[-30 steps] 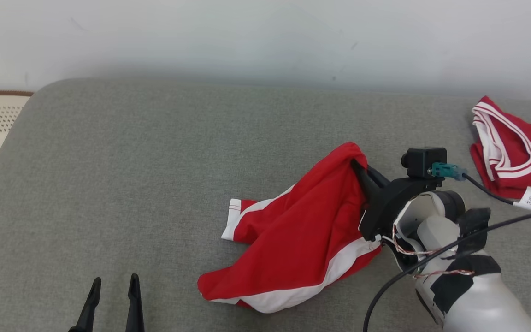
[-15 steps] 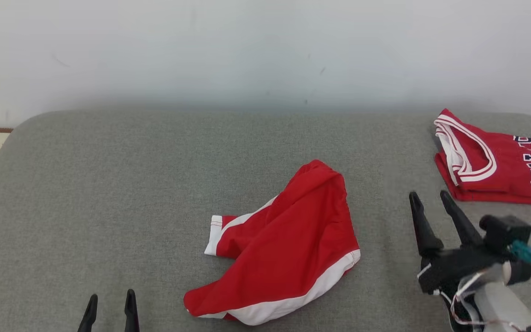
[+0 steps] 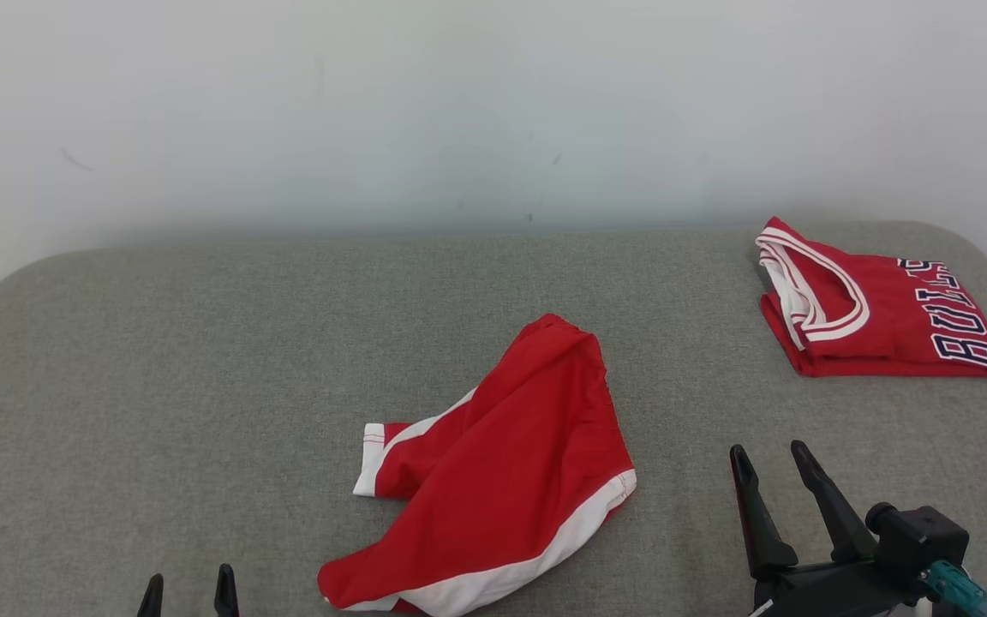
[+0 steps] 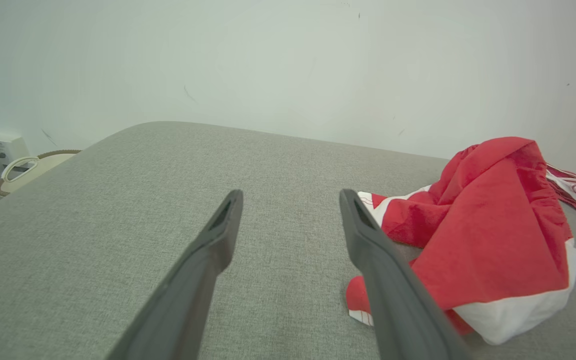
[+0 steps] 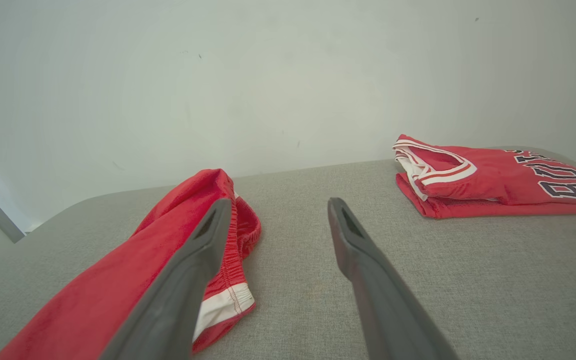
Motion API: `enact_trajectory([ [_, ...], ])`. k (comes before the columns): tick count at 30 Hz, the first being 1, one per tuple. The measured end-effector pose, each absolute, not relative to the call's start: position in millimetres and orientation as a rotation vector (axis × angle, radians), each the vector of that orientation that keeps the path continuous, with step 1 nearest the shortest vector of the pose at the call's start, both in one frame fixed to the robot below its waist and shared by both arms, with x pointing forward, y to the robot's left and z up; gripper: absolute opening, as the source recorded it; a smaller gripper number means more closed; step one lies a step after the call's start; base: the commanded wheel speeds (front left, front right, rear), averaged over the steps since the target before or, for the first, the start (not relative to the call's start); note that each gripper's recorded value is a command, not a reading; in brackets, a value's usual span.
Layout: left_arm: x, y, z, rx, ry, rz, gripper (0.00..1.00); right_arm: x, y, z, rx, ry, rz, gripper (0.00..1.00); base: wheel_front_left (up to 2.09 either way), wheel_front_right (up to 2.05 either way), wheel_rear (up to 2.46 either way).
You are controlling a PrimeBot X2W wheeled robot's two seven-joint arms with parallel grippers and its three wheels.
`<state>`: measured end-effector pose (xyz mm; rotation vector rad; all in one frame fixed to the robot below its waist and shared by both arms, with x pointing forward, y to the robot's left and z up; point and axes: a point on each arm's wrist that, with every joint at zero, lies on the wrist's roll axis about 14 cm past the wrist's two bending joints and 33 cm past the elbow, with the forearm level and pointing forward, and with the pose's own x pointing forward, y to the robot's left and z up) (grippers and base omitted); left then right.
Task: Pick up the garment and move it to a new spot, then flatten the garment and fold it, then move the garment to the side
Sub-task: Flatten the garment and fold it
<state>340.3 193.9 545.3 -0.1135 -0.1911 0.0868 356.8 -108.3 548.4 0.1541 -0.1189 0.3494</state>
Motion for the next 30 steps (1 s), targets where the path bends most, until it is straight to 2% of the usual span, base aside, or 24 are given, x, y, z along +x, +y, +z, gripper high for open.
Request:
enact_trajectory([
  [30, 343.7, 191.2, 545.3, -0.096, -0.178, 0.071, 1.00, 354.9, -106.9, 544.4, 0.152, -0.105, 0.344, 1.00, 0.00, 0.00, 0.00],
])
